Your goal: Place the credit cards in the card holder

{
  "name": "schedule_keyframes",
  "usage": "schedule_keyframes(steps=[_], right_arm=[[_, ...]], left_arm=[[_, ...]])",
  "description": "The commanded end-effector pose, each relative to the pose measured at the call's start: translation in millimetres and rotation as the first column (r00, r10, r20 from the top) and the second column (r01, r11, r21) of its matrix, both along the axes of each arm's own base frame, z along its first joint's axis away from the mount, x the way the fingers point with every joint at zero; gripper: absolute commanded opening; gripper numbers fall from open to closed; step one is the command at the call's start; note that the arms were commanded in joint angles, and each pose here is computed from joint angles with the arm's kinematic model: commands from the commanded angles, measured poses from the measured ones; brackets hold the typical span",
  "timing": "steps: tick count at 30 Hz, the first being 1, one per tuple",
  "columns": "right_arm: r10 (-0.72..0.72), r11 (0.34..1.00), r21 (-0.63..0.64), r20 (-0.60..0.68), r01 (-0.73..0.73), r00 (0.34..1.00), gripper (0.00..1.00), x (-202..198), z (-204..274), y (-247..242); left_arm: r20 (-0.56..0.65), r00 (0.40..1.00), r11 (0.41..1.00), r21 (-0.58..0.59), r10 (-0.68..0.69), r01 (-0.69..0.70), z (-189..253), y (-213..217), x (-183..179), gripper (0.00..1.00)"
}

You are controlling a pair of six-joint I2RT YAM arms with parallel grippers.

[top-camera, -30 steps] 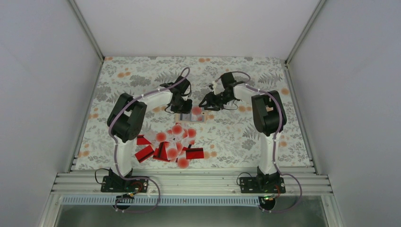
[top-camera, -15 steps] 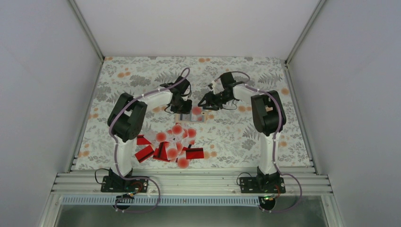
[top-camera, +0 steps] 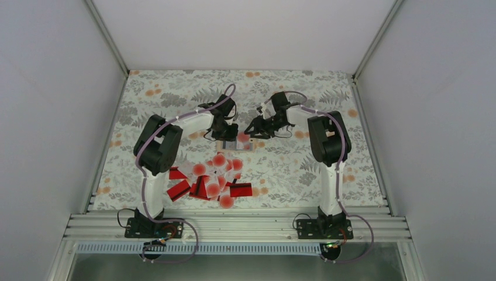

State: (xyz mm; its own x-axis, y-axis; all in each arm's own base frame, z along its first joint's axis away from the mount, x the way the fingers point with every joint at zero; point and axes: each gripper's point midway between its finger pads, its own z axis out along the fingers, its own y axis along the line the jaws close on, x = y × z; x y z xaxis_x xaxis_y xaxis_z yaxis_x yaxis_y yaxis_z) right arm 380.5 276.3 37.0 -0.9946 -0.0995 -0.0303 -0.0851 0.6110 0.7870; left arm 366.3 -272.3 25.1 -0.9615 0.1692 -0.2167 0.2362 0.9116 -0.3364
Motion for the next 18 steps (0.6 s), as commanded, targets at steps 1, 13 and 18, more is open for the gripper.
schedule_keyframes(steps=[1, 13, 18], right_arm=[[0.011, 1.0, -0.013, -0.019, -0.012, 1.0, 0.45, -7.8, -10.2, 5.1], [0.03, 0.998, 0.063, -0.038, -0.028, 0.999, 0.45, -12.6, 4.5, 18.0], [0.042, 0.991, 0.126, -0.045, -0.036, 0.998, 0.45, -16.3, 17.4, 24.1]], left_arm=[[-0.025, 0.999, 1.0, 0.006, -0.025, 0.025, -12.1, -2.0, -4.2, 0.11], [-0.031, 0.999, 0.999, 0.012, -0.045, 0.045, -16.2, -4.3, -3.7, 0.11], [-0.04, 0.998, 0.998, 0.018, -0.054, 0.055, -21.4, -4.6, -5.0, 0.11]])
